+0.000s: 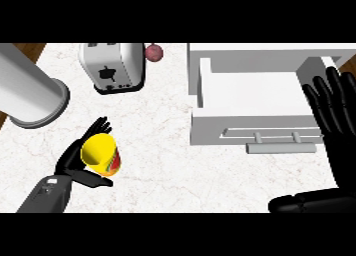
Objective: Pick up the cup, place it into the drawer and close the drawer
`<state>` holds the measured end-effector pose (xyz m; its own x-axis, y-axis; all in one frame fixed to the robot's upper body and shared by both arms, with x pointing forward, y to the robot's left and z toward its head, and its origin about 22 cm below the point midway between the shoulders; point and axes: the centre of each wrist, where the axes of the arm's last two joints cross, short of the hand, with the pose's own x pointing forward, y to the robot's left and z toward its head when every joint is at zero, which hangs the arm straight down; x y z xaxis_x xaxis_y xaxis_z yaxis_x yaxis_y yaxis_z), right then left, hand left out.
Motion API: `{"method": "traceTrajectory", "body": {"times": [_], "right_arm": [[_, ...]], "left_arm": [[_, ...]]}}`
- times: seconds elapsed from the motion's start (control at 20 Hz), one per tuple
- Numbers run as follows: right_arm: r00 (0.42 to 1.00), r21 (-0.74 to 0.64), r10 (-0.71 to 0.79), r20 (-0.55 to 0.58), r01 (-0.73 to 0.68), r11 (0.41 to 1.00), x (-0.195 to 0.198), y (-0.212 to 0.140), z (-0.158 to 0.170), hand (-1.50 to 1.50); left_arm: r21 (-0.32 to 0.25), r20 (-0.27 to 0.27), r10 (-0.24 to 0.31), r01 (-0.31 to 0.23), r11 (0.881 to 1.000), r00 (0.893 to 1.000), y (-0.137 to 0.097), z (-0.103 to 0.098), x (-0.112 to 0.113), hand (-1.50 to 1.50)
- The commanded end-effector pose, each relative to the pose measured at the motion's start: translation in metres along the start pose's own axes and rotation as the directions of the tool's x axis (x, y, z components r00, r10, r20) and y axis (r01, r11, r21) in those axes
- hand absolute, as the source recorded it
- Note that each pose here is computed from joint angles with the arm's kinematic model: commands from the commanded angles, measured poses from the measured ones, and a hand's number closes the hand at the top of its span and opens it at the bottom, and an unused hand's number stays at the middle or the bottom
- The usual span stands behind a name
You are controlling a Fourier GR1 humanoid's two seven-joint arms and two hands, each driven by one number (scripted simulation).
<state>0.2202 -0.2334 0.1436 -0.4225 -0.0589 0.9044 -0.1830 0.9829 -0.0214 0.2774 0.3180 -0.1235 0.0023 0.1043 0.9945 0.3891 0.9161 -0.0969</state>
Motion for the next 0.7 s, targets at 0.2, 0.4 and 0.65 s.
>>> {"method": "traceTrajectory", "body": {"times": [0.2, 0.4, 0.65], "right_arm": [[1.0, 0.013, -0.008, -0.02, 0.008, 1.0, -0.017, 0.0, 0.002, -1.5], [1.0, 0.008, -0.004, -0.005, 0.004, 1.0, -0.002, 0.0, 0.005, -1.5], [1.0, 0.012, 0.0, -0.018, 0.001, 1.0, 0.002, -0.004, 0.002, -1.5]], "left_arm": [[-0.148, 0.075, 0.238, -0.225, 0.963, 0.968, -0.005, 0.004, -0.007, -1.5], [-0.188, 0.076, 0.285, -0.267, 0.945, 0.956, -0.006, -0.002, -0.004, 1.5], [-0.193, 0.173, 0.263, -0.23, 0.954, 0.949, -0.022, -0.009, -0.008, 1.5]]}}
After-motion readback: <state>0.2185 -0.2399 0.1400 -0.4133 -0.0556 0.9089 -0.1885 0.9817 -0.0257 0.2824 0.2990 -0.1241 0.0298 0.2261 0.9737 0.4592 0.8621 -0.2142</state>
